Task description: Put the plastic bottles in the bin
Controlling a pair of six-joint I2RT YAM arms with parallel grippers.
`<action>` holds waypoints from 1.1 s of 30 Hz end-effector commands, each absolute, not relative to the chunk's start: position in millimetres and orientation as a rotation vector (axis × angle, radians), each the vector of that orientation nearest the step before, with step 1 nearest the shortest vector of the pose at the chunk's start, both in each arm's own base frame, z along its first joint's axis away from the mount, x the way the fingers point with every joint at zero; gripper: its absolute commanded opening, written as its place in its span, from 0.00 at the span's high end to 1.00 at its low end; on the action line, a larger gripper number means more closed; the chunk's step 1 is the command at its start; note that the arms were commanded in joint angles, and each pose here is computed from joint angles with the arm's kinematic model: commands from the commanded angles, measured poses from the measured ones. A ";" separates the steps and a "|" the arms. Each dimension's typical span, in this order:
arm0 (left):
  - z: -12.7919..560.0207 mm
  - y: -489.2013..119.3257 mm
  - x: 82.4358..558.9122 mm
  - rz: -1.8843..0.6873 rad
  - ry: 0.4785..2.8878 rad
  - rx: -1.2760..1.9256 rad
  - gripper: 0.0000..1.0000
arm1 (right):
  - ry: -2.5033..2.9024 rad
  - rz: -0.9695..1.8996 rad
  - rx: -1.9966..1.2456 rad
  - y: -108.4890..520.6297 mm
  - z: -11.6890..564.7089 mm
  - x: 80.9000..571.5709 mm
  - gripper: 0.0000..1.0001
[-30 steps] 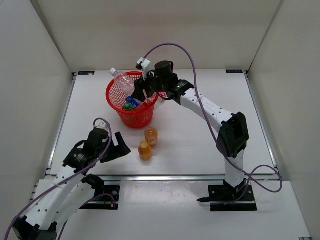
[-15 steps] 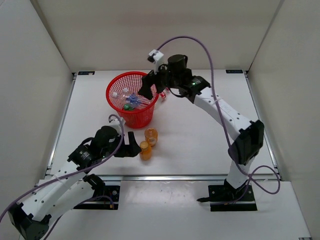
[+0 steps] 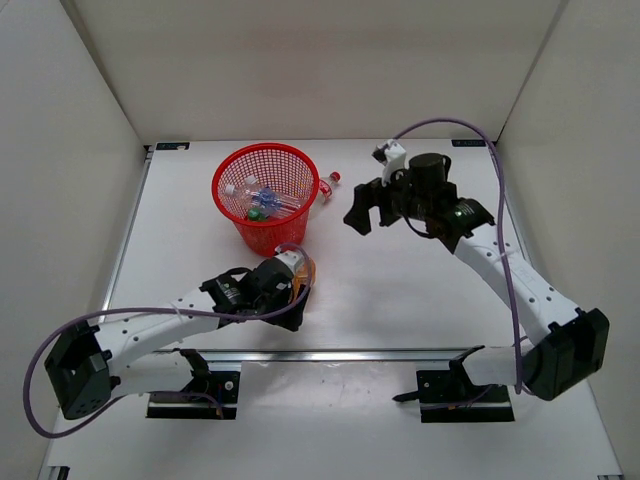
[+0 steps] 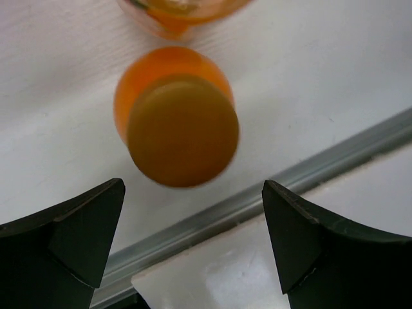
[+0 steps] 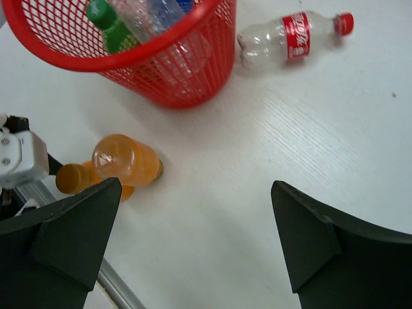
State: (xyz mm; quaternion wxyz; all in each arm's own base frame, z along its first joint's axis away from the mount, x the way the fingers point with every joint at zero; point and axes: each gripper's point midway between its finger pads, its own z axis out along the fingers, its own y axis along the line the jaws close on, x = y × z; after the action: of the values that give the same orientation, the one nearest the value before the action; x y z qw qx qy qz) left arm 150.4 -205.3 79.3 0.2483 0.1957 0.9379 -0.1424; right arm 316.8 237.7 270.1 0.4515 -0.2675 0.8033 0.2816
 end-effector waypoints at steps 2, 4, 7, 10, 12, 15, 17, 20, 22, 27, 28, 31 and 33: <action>74.3 -214.5 174.3 -0.357 2.485 0.487 0.01 | 1.906 0.691 -0.552 208.1 294.2 312.9 0.01; 66.4 -217.6 178.1 -0.336 2.487 0.497 0.02 | 1.902 0.687 -0.530 198.0 293.8 309.2 0.01; 60.1 -226.2 191.1 -0.341 2.476 0.503 0.01 | 1.918 0.655 -0.489 184.3 288.4 310.2 0.01; 56.2 -225.9 198.1 -0.287 2.473 0.498 0.02 | 1.934 0.631 -0.473 174.6 285.0 308.7 0.02; 54.2 -222.5 203.6 -0.272 2.462 0.486 0.01 | 1.923 0.629 -0.476 172.7 286.9 306.3 0.02; 51.0 -218.3 210.3 -0.270 2.461 0.456 0.11 | 1.953 0.617 -0.451 163.4 275.8 303.9 0.03; 53.6 -221.1 209.3 -0.269 2.452 0.479 0.32 | 1.965 0.610 -0.427 155.2 274.7 303.2 0.04; 57.2 -218.4 203.6 -0.275 2.461 0.494 0.50 | 1.986 0.594 -0.406 146.8 267.0 300.7 0.05; 73.1 -222.4 195.6 -0.349 2.449 0.518 0.56 | 1.992 0.583 -0.401 143.7 265.3 298.4 0.05; 130.0 -210.1 175.8 -0.479 2.425 0.556 0.59 | 2.040 0.592 -0.390 140.4 247.8 291.2 0.05; 145.7 -209.5 175.8 -0.516 2.394 0.533 0.62 | 2.053 0.597 -0.392 140.6 242.9 288.9 0.05; 220.4 -212.3 191.7 -0.585 2.239 0.440 0.62 | 2.087 0.609 -0.425 145.5 227.8 280.1 0.04; 279.5 -208.8 215.2 -0.563 2.110 0.333 0.56 | 2.098 0.574 -0.449 146.3 217.4 276.1 0.04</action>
State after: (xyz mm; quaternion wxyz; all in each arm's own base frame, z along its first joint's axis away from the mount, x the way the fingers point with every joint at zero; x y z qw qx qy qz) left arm 197.2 -214.0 204.3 0.3735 0.1682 0.8876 -0.2105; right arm 284.0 142.6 222.7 0.4433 -0.1643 0.8485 0.2379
